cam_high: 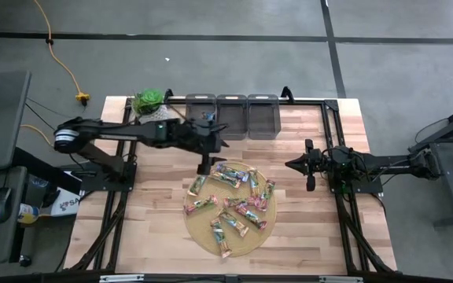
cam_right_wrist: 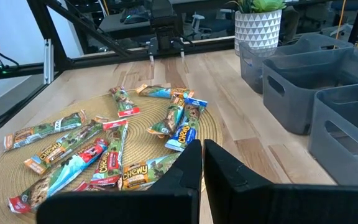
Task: Pick and place Granola Bars by type
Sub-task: Put the blue granola bar into the left black bin
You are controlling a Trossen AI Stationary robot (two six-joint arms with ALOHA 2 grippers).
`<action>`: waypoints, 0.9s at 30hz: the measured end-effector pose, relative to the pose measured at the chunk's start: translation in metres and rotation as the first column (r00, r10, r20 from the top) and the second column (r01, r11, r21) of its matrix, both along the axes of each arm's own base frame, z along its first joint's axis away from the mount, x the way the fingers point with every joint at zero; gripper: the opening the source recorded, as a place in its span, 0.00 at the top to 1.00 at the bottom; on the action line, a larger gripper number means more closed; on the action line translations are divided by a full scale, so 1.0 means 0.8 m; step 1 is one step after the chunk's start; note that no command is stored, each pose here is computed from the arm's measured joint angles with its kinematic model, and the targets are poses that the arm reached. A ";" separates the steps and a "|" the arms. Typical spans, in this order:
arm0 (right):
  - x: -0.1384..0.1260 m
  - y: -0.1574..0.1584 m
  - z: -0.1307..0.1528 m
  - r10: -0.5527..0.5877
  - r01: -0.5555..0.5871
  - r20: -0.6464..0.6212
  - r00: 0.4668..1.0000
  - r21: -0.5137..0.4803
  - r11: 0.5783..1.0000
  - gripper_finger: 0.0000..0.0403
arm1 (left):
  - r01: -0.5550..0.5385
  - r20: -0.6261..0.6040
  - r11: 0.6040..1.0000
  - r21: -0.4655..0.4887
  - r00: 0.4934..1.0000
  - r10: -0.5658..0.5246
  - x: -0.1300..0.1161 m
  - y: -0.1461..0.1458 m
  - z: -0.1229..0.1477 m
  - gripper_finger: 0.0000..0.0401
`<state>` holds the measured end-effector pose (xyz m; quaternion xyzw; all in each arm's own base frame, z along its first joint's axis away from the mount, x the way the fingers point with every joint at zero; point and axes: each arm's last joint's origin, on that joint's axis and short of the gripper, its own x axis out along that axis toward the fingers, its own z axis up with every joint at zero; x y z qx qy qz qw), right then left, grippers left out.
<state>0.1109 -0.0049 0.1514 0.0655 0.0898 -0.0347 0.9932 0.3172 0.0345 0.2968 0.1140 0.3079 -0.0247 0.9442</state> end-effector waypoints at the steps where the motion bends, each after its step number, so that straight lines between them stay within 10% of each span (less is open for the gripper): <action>1: 0.000 0.000 0.000 0.000 0.000 0.002 1.000 0.000 1.000 1.00 | -0.001 -0.024 1.000 -0.009 1.000 0.000 0.003 0.006 -0.007 0.45; 14: 0.000 0.000 0.000 0.000 0.000 0.001 1.000 0.000 1.000 1.00 | 0.112 -0.306 0.992 -0.052 0.944 -0.123 0.037 0.027 -0.107 0.45; 27: 0.000 0.000 0.000 0.000 0.000 0.001 1.000 0.000 1.000 1.00 | 0.242 -0.392 0.970 0.028 0.895 -0.212 0.071 0.024 -0.130 0.45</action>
